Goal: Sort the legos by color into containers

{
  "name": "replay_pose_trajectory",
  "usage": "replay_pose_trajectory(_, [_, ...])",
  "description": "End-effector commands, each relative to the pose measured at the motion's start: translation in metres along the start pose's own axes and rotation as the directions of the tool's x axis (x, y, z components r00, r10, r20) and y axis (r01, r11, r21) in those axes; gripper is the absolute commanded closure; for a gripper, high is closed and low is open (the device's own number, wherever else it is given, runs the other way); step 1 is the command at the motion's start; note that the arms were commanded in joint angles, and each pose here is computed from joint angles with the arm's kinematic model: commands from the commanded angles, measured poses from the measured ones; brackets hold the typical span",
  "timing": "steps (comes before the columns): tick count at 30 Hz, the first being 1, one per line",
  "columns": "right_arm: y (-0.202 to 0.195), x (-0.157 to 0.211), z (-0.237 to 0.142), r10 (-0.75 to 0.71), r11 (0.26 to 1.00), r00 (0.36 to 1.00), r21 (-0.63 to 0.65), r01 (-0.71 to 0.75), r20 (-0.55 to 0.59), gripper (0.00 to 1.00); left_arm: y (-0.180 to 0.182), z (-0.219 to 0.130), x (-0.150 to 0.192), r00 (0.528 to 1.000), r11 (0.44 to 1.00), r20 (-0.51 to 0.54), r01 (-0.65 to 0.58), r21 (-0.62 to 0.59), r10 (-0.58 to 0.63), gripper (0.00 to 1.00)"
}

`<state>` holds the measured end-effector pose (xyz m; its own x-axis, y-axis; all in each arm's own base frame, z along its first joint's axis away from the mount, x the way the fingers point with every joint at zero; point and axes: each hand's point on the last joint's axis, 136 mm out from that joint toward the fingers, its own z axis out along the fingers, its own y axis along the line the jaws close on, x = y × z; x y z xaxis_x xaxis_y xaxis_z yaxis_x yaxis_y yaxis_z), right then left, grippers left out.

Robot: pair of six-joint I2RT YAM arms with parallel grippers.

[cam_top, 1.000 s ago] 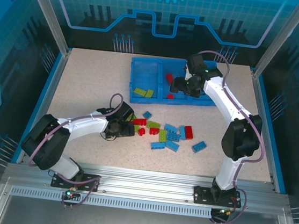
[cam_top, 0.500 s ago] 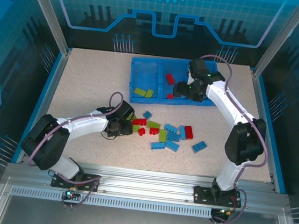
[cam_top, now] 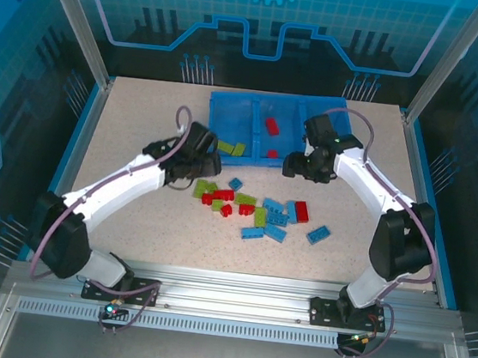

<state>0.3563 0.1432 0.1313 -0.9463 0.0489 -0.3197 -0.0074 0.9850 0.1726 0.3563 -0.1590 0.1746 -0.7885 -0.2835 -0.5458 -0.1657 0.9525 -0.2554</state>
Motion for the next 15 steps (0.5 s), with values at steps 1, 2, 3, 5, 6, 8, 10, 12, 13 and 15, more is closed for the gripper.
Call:
replay_pose_trajectory(1, [0.010, 0.007, -0.007, -0.047, 0.999, 0.999, -0.027, 0.047, 0.023, 0.25, -0.019, 0.012, -0.037, 0.995, 0.995, 0.024, -0.096, 0.015, 0.096, 0.37])
replay_pose_trajectory(2, [0.012, 0.010, -0.007, -0.061, 0.998, 0.998, -0.028, 0.061, 0.028, 0.25, -0.027, 0.019, -0.047, 0.993, 0.994, 0.028, -0.112, 0.020, 0.111, 0.37])
replay_pose_trajectory(3, [0.015, 0.013, -0.007, -0.074, 0.997, 0.997, -0.030, 0.075, 0.032, 0.25, -0.032, 0.026, -0.056, 0.992, 0.993, 0.029, -0.121, 0.018, 0.120, 0.37])
replay_pose_trajectory(5, [0.022, 0.019, -0.006, -0.112, 0.993, 0.993, -0.037, 0.113, 0.031, 0.25, -0.042, 0.041, -0.071, 0.993, 0.992, 0.024, -0.119, 0.030, 0.118, 0.37])
replay_pose_trajectory(6, [0.024, 0.022, -0.004, -0.126, 0.991, 0.992, -0.032, 0.127, 0.024, 0.25, -0.046, 0.049, -0.078, 0.994, 0.993, 0.015, -0.109, 0.041, 0.109, 0.37])
replay_pose_trajectory(8, [0.026, 0.029, -0.001, -0.132, 0.991, 0.991, -0.024, 0.132, 0.007, 0.26, -0.052, 0.066, -0.084, 0.996, 0.995, -0.006, -0.086, 0.056, 0.087, 0.37])
replay_pose_trajectory(10, [0.027, 0.035, 0.002, -0.128, 0.991, 0.992, -0.026, 0.128, -0.005, 0.26, -0.054, 0.080, -0.088, 0.998, 0.996, -0.021, -0.060, 0.063, 0.062, 0.37])
replay_pose_trajectory(12, [0.029, 0.041, 0.004, -0.145, 0.989, 0.989, -0.036, 0.145, -0.008, 0.27, -0.056, 0.092, -0.090, 0.999, 0.997, -0.031, -0.029, 0.072, 0.031, 0.37])
replay_pose_trajectory(13, [0.032, 0.044, 0.005, -0.169, 0.985, 0.986, -0.040, 0.168, -0.009, 0.28, -0.057, 0.096, -0.092, 0.999, 0.997, -0.033, -0.018, 0.078, 0.021, 0.37])
replay_pose_trajectory(15, [0.037, 0.049, 0.007, -0.231, 0.972, 0.973, -0.036, 0.230, -0.011, 0.28, -0.059, 0.103, -0.094, 0.999, 0.997, -0.034, -0.011, 0.078, 0.013, 0.37])
